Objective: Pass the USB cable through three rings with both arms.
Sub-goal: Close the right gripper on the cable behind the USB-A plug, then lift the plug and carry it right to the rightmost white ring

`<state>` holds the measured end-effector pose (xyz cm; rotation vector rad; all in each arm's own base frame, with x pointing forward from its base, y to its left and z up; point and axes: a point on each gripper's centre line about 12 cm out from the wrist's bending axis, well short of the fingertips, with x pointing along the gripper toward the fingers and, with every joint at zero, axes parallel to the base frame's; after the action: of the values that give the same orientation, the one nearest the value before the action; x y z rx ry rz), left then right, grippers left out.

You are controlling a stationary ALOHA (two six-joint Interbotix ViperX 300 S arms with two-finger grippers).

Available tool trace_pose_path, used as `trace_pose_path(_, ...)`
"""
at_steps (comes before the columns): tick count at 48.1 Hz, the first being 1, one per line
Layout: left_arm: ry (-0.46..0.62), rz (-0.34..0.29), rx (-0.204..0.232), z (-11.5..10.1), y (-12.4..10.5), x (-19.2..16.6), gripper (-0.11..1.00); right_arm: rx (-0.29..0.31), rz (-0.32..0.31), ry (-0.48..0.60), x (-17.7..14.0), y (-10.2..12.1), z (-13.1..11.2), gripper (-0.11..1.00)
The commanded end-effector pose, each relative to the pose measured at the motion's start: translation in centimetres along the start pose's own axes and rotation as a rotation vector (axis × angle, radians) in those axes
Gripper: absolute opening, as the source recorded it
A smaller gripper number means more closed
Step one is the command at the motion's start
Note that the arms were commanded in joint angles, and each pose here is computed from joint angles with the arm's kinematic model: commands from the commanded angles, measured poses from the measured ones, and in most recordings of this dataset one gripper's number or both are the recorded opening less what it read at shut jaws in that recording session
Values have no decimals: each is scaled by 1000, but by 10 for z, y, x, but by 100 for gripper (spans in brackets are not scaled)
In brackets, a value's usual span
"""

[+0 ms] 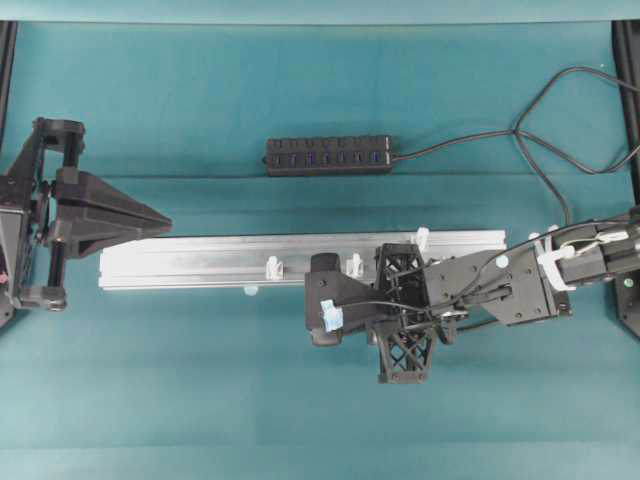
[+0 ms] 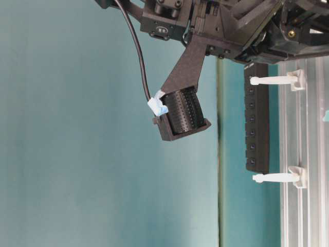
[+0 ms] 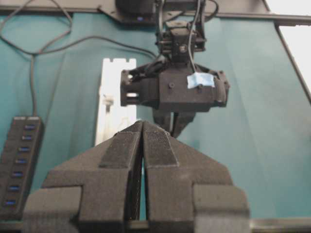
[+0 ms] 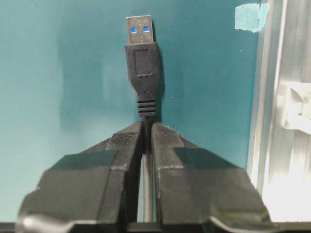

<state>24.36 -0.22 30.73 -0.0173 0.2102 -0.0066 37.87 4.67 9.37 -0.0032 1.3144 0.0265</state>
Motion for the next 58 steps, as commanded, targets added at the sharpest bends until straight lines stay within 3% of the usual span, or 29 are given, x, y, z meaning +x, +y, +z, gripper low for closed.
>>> trace_pose_path(1, -43, -2, 3, 14, -1, -1, 2, -13, -5, 9, 1, -2, -1, -8)
trace_pose_path(14, -43, -2, 3, 14, -1, -1, 2, -14, -6, 22, -3, -2, -1, -8)
trace_pose_path(21, -46, -2, 3, 16, -1, -1, 2, -32, -11, 36, -28, -1, 7, -8)
trace_pose_path(37, -45, 1, 3, 16, 0, -2, 2, -173, -17, 126, -66, -8, 18, -8)
trace_pose_path(49, -46, -1, 0, 16, 0, -2, 2, -146, -26, 132, -107, -24, 18, -8)
trace_pose_path(58, -43, -1, 2, 16, 0, -2, 2, -109, -58, 164, -138, -43, 5, -8)
